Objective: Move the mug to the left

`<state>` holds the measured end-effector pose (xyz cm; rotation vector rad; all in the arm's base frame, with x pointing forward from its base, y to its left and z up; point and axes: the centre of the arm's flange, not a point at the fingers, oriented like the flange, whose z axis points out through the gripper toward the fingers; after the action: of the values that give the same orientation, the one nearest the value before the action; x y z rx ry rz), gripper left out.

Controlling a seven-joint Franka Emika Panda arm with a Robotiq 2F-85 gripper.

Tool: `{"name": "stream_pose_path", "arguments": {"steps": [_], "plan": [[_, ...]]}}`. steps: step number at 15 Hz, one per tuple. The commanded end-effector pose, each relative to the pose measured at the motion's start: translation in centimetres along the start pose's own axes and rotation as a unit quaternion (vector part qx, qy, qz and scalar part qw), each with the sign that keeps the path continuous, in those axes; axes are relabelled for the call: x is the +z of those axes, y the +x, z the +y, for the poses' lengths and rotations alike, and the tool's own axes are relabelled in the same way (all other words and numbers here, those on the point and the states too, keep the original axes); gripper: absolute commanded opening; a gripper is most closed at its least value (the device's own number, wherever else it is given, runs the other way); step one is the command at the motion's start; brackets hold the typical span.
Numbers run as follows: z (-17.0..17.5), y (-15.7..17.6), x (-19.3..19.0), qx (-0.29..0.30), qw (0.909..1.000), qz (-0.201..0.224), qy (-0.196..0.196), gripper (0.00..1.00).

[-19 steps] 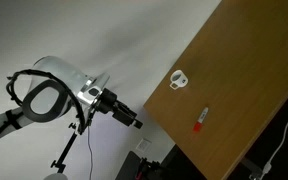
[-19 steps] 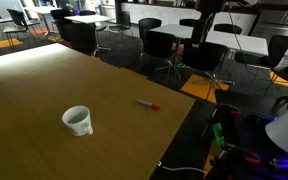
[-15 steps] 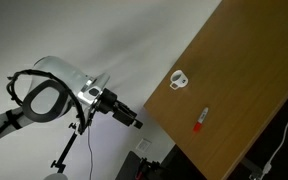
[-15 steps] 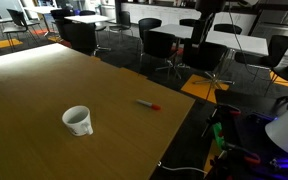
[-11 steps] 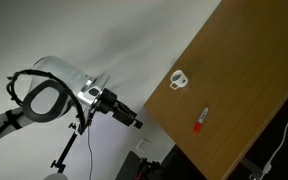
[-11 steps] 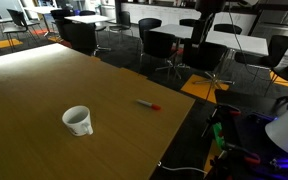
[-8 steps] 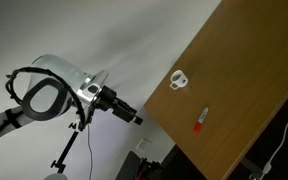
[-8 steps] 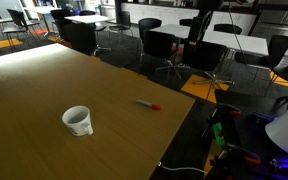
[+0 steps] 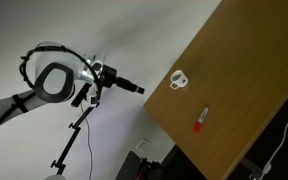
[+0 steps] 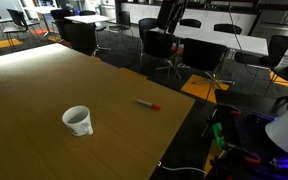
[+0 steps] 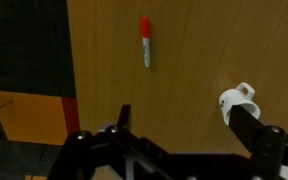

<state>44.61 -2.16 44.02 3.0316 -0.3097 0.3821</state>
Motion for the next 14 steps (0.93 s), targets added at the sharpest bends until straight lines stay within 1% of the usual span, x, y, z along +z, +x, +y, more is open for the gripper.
{"name": "stream_pose_path", "arguments": {"steps": [1,2,4,5,8,9,11,14], "plan": [[-2.8,4.4,1.2,0.002,0.9988,0.026,0.041,1.0],[-3.5,5.3,1.7,0.006,0.9983,0.033,0.048,1.0],[-5.0,6.4,2.8,-0.022,0.9969,0.048,0.058,1.0],[-5.9,6.9,3.4,-0.057,0.9951,0.051,0.063,1.0],[-8.1,7.8,5.6,-0.154,0.9844,0.045,0.072,1.0],[-8.7,8.0,6.4,-0.184,0.9794,0.041,0.072,1.0],[-9.7,8.3,7.9,-0.243,0.9664,0.036,0.077,1.0],[-10.8,8.6,10.2,-0.326,0.9407,0.027,0.09,1.0]]}}
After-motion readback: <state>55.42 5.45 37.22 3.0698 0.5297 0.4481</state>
